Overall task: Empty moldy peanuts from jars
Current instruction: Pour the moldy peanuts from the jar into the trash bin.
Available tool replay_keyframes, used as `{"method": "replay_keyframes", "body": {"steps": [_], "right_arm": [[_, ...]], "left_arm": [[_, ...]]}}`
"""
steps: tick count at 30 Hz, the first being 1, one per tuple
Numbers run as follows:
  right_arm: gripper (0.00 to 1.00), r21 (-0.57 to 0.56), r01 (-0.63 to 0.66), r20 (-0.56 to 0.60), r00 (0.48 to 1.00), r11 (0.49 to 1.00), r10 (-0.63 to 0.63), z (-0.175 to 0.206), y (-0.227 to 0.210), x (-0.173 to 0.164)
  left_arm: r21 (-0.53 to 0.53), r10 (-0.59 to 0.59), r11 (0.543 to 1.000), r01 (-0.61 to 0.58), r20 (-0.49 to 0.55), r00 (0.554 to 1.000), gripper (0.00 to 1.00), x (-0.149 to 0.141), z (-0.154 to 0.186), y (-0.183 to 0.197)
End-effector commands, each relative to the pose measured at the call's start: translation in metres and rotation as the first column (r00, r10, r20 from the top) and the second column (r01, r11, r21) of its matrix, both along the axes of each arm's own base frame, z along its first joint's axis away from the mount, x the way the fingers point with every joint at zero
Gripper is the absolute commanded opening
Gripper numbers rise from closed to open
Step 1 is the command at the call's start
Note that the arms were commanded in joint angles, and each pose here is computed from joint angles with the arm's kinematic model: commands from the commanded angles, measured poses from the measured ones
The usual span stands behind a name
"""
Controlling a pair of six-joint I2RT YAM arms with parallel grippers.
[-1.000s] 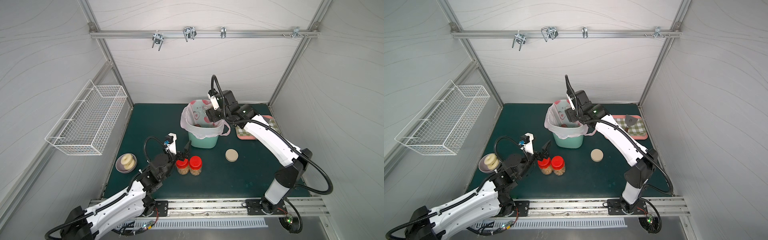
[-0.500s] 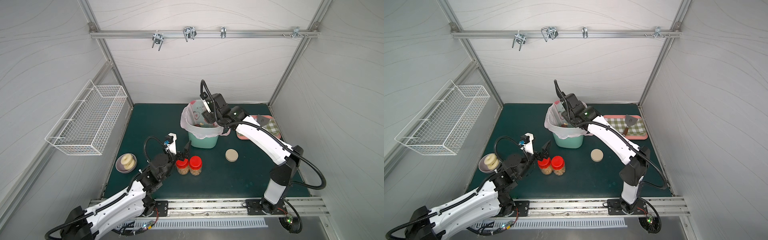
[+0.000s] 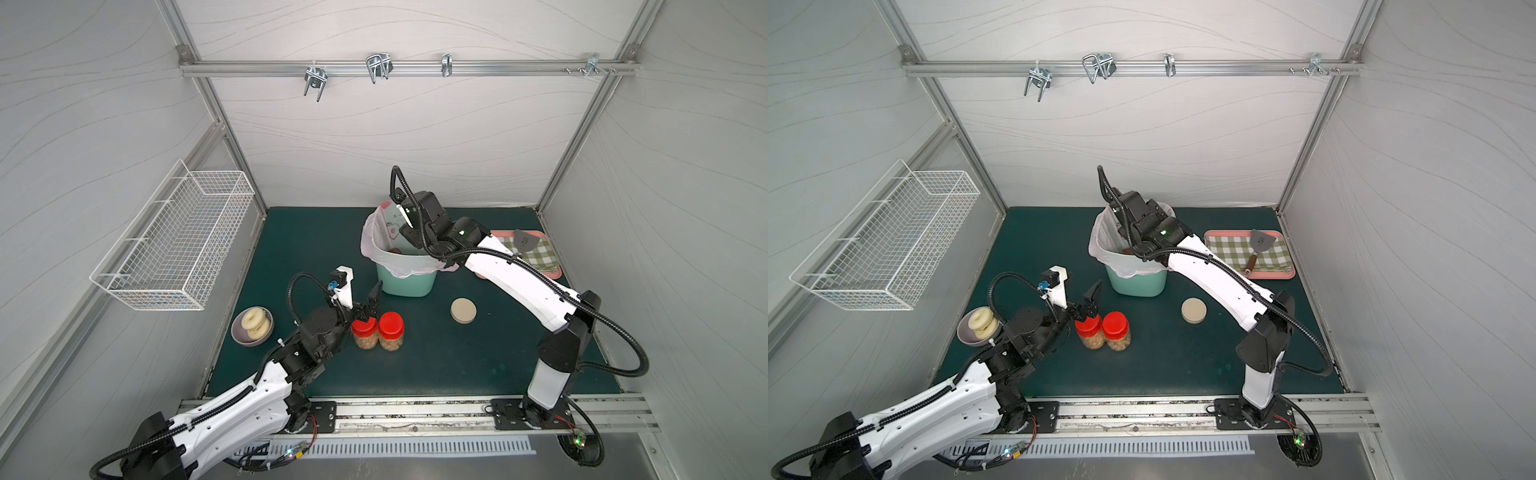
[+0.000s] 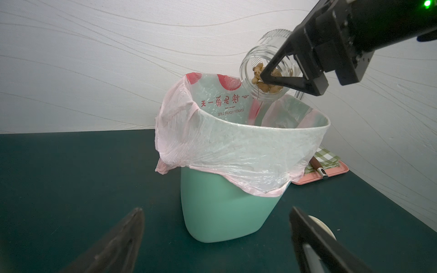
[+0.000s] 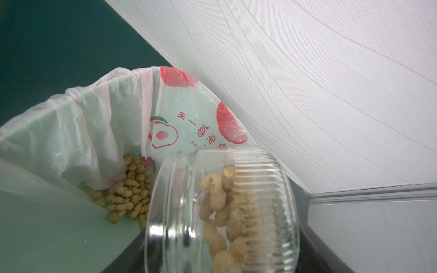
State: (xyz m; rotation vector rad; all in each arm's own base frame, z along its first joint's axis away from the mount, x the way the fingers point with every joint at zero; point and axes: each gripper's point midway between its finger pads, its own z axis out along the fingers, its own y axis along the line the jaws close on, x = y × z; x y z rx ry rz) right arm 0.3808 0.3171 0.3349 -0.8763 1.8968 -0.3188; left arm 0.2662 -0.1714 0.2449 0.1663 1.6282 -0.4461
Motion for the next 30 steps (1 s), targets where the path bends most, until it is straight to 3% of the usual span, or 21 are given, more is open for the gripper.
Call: {"method": "replay_keyframes", "body": {"steps": [1, 17, 30], "right_arm": [[0.0, -0.014, 0.019, 0.099, 0.995, 1.0, -0.017, 0.023, 0.004, 0.008], [0.0, -0.082, 0.027, 0.148, 0.989, 0.996, -0.015, 0.021, 0.009, 0.008], [0.0, 0.012, -0.011, 0.105, 0.994, 1.0, 0.01, 0.027, 0.009, -0.003]], "left_arm": [[-0.022, 0.019, 1.0, -0.018, 0.028, 0.999, 0.97, 0.001, 0.01, 0.004], [-0.018, 0.025, 1.0, -0.025, 0.03, 0.999, 0.97, 0.001, 0.01, 0.006], [-0.013, 0.031, 0.999, -0.03, 0.031, 0.999, 0.97, 0.001, 0.009, 0.007]]}}
